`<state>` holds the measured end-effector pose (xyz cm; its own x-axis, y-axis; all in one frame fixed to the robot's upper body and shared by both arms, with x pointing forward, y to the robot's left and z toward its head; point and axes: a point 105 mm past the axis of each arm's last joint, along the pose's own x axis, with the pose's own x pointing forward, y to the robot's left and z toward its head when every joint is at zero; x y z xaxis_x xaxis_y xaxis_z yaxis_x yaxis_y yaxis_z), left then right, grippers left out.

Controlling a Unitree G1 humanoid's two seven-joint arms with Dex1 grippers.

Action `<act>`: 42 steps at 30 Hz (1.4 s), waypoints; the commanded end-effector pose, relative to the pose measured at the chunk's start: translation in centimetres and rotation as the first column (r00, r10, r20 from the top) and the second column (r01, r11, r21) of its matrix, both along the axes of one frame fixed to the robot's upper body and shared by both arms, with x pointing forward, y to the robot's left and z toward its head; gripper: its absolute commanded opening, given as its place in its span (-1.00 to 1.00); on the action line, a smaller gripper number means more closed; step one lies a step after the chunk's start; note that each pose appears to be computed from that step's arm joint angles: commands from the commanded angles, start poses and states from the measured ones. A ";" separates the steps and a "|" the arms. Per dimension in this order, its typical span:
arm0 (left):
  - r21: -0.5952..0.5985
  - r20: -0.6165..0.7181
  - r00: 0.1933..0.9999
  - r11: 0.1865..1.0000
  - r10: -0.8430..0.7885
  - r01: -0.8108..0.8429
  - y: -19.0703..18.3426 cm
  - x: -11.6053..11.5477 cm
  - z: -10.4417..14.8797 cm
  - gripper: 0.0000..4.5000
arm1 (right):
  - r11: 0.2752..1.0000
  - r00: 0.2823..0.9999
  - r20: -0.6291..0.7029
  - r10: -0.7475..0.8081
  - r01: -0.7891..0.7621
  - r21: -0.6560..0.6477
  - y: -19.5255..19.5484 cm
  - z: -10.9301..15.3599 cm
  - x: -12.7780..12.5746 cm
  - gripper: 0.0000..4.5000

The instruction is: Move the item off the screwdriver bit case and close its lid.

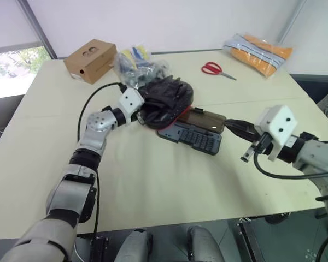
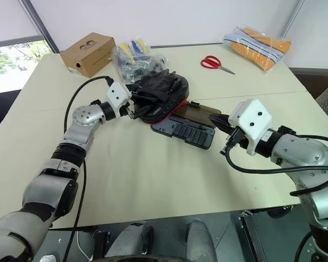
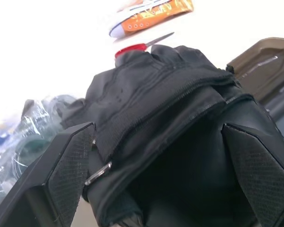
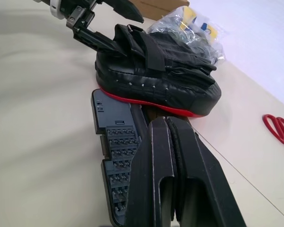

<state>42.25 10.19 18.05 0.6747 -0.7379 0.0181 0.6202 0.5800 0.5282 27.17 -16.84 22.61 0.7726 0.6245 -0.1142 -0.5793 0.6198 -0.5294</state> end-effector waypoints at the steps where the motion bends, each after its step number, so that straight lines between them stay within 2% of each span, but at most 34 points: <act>1: -0.026 0.028 1.000 1.000 0.000 0.000 0.3 0.2 1.3 0.99 | 1.000 0.999 0.051 0.006 -0.005 -0.009 0.3 0.9 -0.6 -1.00; 7: -0.036 0.029 0.999 0.999 0.013 -0.012 0.9 0.3 1.7 0.99 | 1.000 0.999 0.050 0.003 -0.002 -0.012 0.3 0.9 -0.6 -1.00; 17: -0.043 0.016 0.991 0.990 0.132 -0.132 1.6 1.8 1.2 0.99 | 1.000 0.998 0.055 0.003 -0.002 -0.013 0.4 1.0 -0.5 -1.00; 28: -0.062 -0.054 0.990 0.990 0.127 -0.131 -0.2 2.4 -0.2 0.99 | 1.000 0.998 0.062 -0.004 0.004 -0.008 0.4 1.1 -0.5 -1.00; 31: -0.074 -0.066 0.991 0.990 0.117 -0.122 -0.6 2.4 -0.3 0.61 | 1.000 0.998 0.065 -0.008 0.009 -0.008 0.4 1.1 -0.4 -1.00; 38: -0.062 -0.088 0.989 0.990 0.120 -0.126 -0.5 2.4 -1.0 -0.98 | 1.000 0.998 0.066 -0.017 0.017 -0.008 0.3 1.1 -0.5 -1.00; 42: -0.067 -0.075 0.988 0.988 0.132 -0.137 -0.2 2.4 -0.8 -0.98 | 1.000 0.998 0.065 -0.016 0.016 -0.008 0.4 1.1 -0.5 -1.00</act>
